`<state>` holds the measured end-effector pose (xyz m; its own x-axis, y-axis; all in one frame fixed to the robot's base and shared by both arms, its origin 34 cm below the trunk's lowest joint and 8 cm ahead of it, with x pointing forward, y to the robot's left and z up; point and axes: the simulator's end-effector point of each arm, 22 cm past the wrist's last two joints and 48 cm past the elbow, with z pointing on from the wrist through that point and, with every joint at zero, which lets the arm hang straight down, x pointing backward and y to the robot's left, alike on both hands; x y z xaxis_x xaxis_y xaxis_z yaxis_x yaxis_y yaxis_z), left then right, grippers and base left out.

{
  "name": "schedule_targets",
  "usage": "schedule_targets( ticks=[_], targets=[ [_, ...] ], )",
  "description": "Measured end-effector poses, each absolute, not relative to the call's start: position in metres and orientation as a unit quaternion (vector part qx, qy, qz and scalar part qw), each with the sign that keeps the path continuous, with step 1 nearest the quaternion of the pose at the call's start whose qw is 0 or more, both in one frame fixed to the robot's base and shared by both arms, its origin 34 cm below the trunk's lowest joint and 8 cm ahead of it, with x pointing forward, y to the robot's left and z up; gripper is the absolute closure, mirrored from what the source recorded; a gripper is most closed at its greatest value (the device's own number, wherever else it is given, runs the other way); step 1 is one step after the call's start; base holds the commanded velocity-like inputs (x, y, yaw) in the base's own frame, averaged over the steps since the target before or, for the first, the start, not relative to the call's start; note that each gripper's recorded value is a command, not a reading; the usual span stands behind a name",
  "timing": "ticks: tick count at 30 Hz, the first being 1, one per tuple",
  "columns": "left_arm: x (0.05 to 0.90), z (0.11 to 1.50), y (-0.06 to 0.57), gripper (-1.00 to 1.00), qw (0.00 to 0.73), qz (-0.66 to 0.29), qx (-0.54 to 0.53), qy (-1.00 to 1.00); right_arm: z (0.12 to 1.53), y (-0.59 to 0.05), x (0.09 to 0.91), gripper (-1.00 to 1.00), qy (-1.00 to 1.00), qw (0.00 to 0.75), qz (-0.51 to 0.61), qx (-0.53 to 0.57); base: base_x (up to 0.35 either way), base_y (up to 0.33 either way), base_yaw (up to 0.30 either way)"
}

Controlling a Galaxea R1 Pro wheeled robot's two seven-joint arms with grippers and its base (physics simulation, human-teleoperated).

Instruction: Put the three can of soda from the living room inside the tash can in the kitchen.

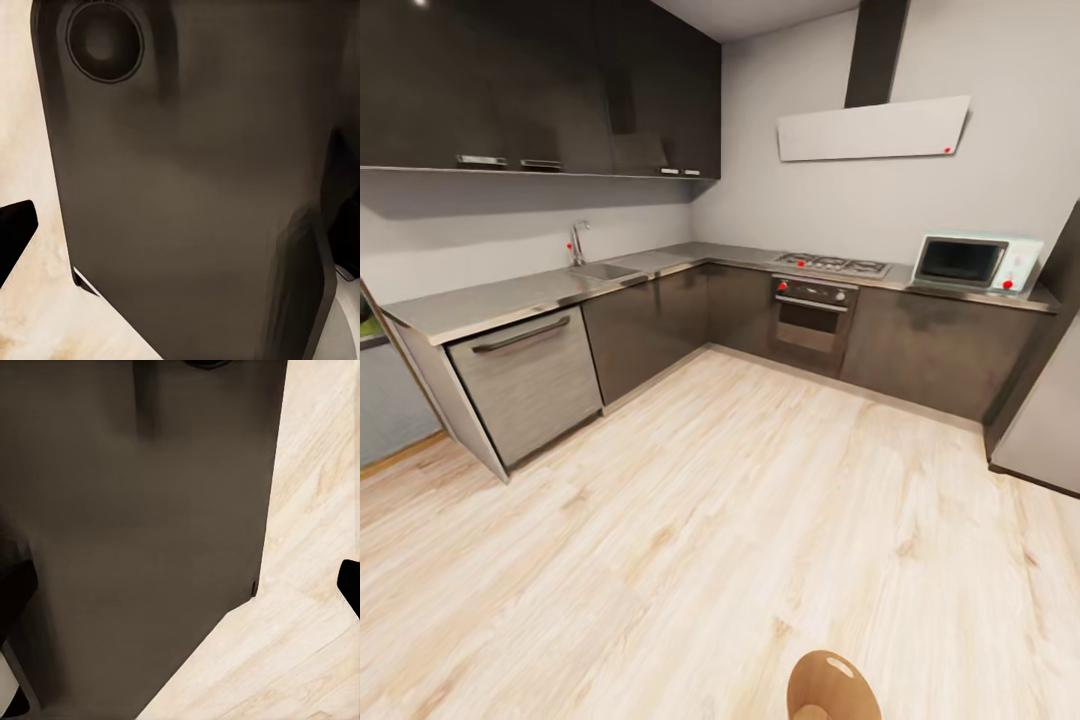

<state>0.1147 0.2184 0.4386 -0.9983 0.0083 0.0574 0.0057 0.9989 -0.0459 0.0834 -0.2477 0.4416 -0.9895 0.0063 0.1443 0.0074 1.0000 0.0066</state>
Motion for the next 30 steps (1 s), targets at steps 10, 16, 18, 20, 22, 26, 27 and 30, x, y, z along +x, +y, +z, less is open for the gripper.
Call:
schedule_targets(
  ticks=[10,16,18,20,22,26,27,30],
  targets=[
    [0.1151,0.4386,0.2184,-1.0,0.028,0.023,-0.004,-0.999,0.4416,-0.2477,0.0834,-1.0,-0.997,0.072,-0.004,-0.003,0.095,0.0,0.0],
    [0.1179,0.4385,0.2184,-1.0,0.021,0.023,-0.004,-0.999,0.4416,-0.2477,0.0833,-1.0,-0.997,0.072,-0.004,-0.003,0.033,0.0,0.0],
    [0.1187,0.4384,0.2183,-1.0,0.02,0.023,-0.004,-1.0,0.4416,-0.2477,0.0834,-1.0,-0.997,0.072,-0.004,-0.003,0.009,0.0,0.0],
    [0.1191,0.4384,0.2183,-1.0,0.019,0.023,-0.004,-1.0,0.4416,-0.2477,0.0833,-1.0,-0.997,0.072,-0.004,-0.003,0.005,0.0,0.0],
    [0.1192,0.4384,0.2183,-1.0,0.018,0.023,-0.004,-1.0,0.4416,-0.2477,0.0833,-1.0,-0.997,0.072,-0.004,-0.003,0.003,0.0,0.0],
    [0.1194,0.4384,0.2182,-1.0,0.018,0.023,-0.004,-1.0,0.4416,-0.248,0.0833,-1.0,-0.997,0.072,-0.003,-0.003,0.089,0.0,0.0],
    [0.1195,0.4384,0.2182,-1.0,0.018,0.023,-0.004,-1.0,0.4416,-0.2479,0.0833,-1.0,-0.997,0.072,-0.003,-0.003,0.207,0.0,0.0],
    [0.1195,0.4384,0.2183,-1.0,0.018,0.023,-0.004,-1.0,0.4416,-0.2478,0.0834,-1.0,-0.997,0.072,-0.004,-0.003,0.185,0.0,0.0]
  ],
)
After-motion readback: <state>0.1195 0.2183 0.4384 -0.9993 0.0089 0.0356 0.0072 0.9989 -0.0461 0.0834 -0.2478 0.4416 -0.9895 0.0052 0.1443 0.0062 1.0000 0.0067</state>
